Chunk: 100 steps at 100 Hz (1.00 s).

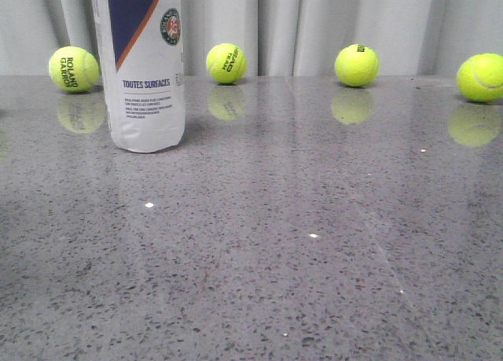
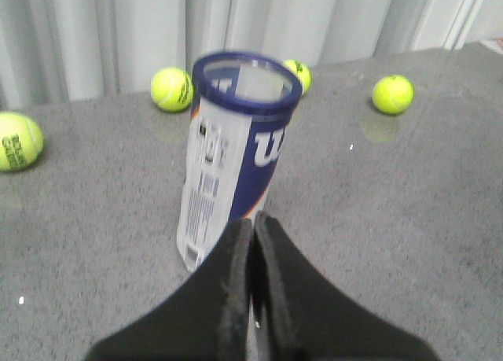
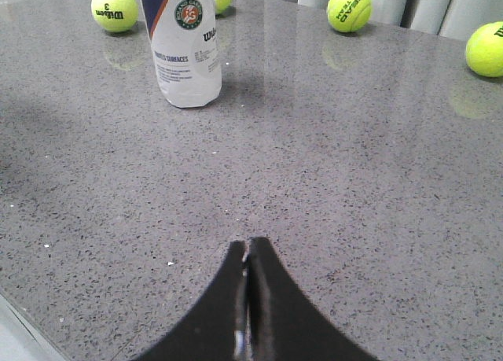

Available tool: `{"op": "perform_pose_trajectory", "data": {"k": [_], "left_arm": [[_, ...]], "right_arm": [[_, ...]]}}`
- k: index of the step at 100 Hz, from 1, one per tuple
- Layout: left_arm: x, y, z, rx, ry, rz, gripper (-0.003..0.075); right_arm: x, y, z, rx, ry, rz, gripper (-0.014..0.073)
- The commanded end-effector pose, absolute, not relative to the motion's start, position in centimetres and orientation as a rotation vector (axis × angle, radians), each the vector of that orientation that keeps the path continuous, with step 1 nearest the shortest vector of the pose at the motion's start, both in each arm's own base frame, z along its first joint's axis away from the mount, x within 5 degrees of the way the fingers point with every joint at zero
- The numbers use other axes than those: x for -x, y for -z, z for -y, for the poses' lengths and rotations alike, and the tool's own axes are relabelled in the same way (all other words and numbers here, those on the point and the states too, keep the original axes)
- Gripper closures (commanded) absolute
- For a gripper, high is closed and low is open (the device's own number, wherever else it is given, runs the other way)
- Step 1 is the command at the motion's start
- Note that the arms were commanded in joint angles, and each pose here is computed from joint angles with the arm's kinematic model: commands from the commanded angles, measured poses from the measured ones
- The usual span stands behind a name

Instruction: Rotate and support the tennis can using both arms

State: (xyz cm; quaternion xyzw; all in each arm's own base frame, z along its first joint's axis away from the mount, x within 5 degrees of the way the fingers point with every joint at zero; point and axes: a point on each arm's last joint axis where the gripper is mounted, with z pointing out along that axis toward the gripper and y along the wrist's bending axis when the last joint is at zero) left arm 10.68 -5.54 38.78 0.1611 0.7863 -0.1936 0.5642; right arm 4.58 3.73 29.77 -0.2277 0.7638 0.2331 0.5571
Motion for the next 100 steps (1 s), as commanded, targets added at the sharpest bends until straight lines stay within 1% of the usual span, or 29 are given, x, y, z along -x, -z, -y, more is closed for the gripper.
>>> {"op": "perform_pose_trajectory", "data": {"k": [1,6,19,26,39,50,63,89,100], "left_arm": [[-10.8,-39.2,5.4,-0.348,0.454,-1.784,0.0740],[-10.9,-38.6,5.4,-0.365,0.427,-1.807,0.0740],[-10.7,-36.9,5.3,-0.368,0.426,-1.848,0.0740],[-10.5,-36.2,5.1,-0.361,0.413,-1.842,0.0740],[-9.8,-35.0,4.6,-0.336,0.389,-1.797,0.0740],[-9.7,-33.4,4.3,-0.315,0.372,-1.771,0.0740],[-9.3,-31.7,3.5,-0.288,0.293,-1.710,0.0740],[-8.0,-27.4,1.5,-0.117,0.163,-1.625,0.0740],[-7.2,-25.9,0.6,-0.041,0.081,-1.566,0.0740]], "right_arm": [[-4.7,-31.2,-3.8,0.512,-0.565,-1.703,0.0662],[-4.7,-31.2,-3.8,0.512,-0.565,-1.703,0.0662],[-4.7,-31.2,-3.8,0.512,-0.565,-1.703,0.0662],[-4.7,-31.2,-3.8,0.512,-0.565,-1.703,0.0662],[-4.7,-31.2,-3.8,0.512,-0.565,-1.703,0.0662],[-4.7,-31.2,-3.8,0.512,-0.565,-1.703,0.0662],[-4.7,-31.2,-3.8,0.512,-0.565,-1.703,0.0662],[-4.7,-31.2,-3.8,0.512,-0.565,-1.703,0.0662],[-4.7,-31.2,-3.8,0.512,-0.565,-1.703,0.0662]]}}
